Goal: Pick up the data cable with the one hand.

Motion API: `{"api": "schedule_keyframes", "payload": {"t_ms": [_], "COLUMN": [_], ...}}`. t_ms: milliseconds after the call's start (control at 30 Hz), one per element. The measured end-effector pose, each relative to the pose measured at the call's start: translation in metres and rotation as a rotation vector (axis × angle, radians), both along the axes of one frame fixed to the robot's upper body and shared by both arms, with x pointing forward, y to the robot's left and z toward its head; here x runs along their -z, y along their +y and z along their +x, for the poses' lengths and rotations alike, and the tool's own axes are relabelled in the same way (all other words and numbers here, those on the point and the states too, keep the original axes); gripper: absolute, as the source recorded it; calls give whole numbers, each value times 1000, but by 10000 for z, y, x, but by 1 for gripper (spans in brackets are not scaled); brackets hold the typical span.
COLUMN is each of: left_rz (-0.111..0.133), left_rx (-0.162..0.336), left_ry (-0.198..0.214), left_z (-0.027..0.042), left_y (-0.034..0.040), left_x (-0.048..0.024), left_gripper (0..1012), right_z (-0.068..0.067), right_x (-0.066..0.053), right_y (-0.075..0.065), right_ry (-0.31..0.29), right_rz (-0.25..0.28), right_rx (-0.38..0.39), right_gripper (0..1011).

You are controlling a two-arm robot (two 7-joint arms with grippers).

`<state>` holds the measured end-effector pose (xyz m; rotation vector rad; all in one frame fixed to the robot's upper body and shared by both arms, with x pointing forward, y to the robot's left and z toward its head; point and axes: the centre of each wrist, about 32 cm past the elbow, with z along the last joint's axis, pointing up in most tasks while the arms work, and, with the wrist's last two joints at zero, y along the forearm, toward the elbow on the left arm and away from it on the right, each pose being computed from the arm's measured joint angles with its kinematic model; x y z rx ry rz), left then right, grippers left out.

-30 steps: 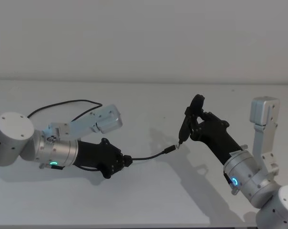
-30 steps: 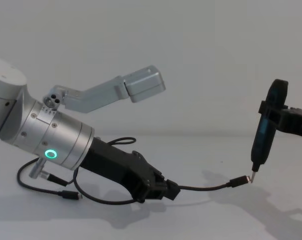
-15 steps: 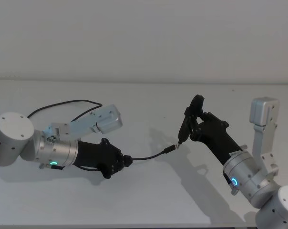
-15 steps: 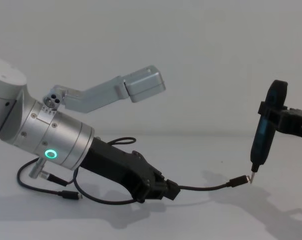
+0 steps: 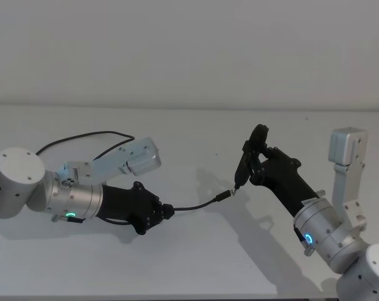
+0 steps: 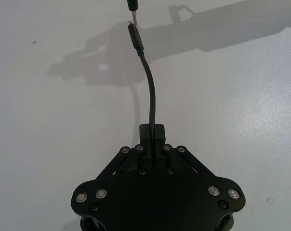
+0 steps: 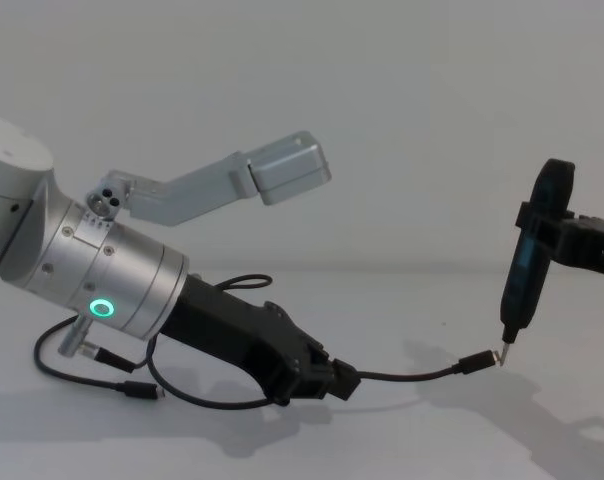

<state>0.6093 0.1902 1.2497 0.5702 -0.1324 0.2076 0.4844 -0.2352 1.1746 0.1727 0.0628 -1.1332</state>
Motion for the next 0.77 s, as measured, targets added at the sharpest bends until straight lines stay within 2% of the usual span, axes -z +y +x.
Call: {"api": "schedule_keyframes", "payload": {"t_ms": [767], "left_rz": [0], "left_rx": [0], "left_ry": [0], "left_z": [0], "left_y": [0], "left_x": [0], "left_gripper": [41], "right_z": [0], "right_x": [-1], "right_y": [-3], "right_ry": [-2], "right_rz": [-1], "right_rx": [-1], "right_gripper": [274]}}
